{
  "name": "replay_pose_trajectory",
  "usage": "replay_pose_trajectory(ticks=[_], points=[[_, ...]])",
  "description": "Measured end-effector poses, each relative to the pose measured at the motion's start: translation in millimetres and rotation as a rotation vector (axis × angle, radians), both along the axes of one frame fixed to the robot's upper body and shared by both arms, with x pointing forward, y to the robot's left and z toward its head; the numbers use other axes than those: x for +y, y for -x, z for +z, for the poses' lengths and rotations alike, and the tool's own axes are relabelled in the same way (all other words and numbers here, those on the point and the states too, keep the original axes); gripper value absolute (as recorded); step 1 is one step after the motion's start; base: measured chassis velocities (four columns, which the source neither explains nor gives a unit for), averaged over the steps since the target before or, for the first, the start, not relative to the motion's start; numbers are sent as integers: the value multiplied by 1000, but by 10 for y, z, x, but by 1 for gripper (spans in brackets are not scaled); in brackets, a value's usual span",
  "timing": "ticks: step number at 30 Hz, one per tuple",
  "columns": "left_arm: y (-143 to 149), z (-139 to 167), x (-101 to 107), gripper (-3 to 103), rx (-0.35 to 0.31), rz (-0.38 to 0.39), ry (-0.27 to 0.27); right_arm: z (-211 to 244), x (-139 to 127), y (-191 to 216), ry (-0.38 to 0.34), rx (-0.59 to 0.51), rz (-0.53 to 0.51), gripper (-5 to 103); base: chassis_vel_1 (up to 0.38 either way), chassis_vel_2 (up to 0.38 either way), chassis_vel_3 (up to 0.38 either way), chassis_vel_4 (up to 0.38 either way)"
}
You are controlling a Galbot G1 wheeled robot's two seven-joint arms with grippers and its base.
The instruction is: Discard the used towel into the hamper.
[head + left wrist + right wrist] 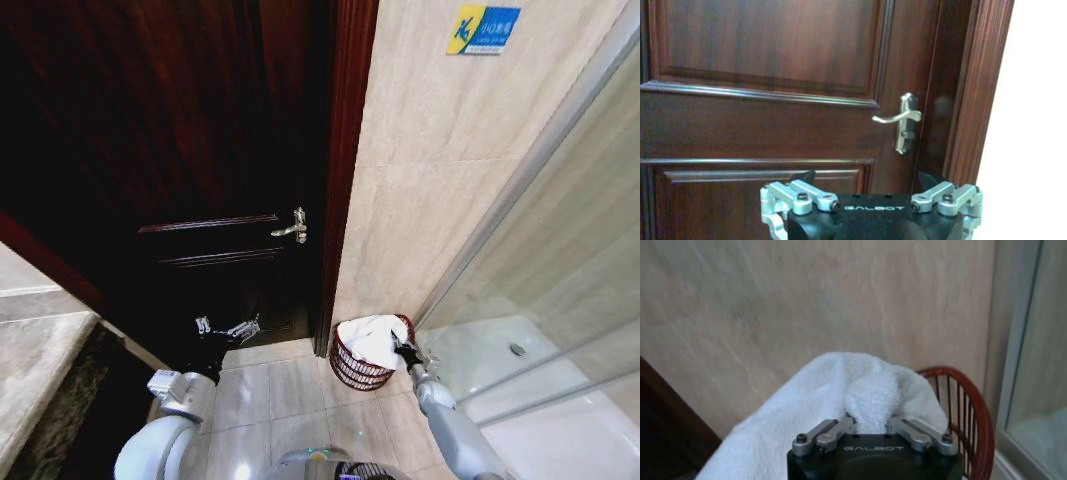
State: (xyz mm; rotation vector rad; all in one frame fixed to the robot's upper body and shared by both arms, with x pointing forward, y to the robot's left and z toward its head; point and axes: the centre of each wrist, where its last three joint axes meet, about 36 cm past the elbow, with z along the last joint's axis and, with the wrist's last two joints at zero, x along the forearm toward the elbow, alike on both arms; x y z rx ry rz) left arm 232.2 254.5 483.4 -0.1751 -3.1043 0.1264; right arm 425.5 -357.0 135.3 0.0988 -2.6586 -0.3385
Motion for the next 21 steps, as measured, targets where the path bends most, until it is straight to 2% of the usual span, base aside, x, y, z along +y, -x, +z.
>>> replay_pose_trajectory(ticks=[9,14,21], points=[[0,0,0,100,0,0,0,-8,11,-206,52,69,39,10,0,0,0,0],[0,0,0,100,0,0,0,33,65,-280,63,23,22,10,0,0,0,0],[0,0,0,100,0,0,0,24,-9,-219,77,0,23,10,0,0,0,0]])
